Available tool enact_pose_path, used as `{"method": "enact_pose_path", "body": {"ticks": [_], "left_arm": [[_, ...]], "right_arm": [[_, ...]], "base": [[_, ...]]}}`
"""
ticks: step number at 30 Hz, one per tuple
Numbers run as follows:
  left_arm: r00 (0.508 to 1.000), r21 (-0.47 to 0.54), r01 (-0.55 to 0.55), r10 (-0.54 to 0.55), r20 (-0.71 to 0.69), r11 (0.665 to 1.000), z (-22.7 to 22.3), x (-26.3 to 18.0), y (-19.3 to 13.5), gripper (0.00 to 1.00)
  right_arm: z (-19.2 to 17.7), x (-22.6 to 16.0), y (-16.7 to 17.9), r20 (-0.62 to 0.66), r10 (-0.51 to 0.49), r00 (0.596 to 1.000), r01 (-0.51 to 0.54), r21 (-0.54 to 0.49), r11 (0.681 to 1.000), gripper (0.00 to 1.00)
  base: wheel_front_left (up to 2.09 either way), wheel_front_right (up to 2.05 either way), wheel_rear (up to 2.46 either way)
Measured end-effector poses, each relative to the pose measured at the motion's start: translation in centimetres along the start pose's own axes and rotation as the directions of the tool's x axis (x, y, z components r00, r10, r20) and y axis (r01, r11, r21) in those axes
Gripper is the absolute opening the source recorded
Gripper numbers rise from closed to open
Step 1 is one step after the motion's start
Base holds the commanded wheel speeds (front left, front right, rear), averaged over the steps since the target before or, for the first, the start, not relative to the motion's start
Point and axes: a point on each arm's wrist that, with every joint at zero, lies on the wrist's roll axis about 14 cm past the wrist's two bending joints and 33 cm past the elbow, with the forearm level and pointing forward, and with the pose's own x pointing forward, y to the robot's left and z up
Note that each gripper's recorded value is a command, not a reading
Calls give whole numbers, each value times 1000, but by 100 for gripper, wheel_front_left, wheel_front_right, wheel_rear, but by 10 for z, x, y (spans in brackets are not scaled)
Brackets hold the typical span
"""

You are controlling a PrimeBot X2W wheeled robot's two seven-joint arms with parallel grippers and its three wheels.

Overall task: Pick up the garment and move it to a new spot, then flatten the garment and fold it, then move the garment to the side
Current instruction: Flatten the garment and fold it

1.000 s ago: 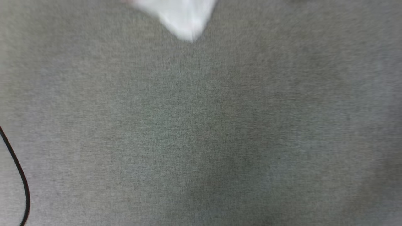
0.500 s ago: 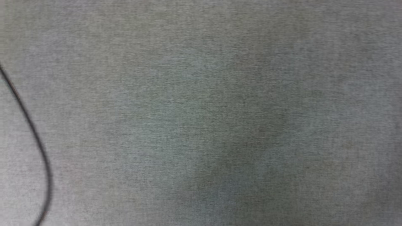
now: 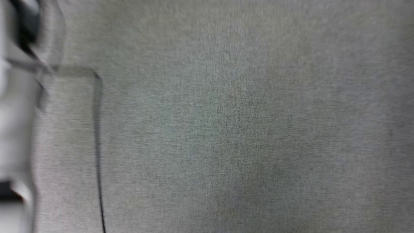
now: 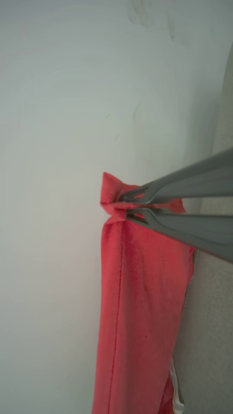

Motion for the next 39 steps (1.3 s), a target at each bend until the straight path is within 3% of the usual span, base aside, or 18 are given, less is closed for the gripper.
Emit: {"method": "enact_pose_path", "body": {"ticks": [7,19,23,34,39], "left_arm": [[989,-113,39,-55,-138,993,-21,-88,-55,0],[949,-179,35,-89,-302,983,-28,-204,-87,0],[934,-175,47,-105,-340,983,-28,-235,-94,0],[889,-203,83,-165,-427,976,-24,-305,-117,0],[872,-220,98,-190,-451,971,-20,-332,-125,0]], "right_arm": [[-30,-67,13,-110,20,994,-9,103,995,0],[-67,-181,13,-309,19,951,62,249,967,0],[-68,-210,19,-343,30,939,95,340,936,0],[-72,-280,25,-392,83,916,89,402,911,0],[-76,-308,24,-418,104,903,78,397,915,0]], "base": [[0,0,0],[0,0,0],[0,0,0],[0,0,0],[0,0,0]]}}
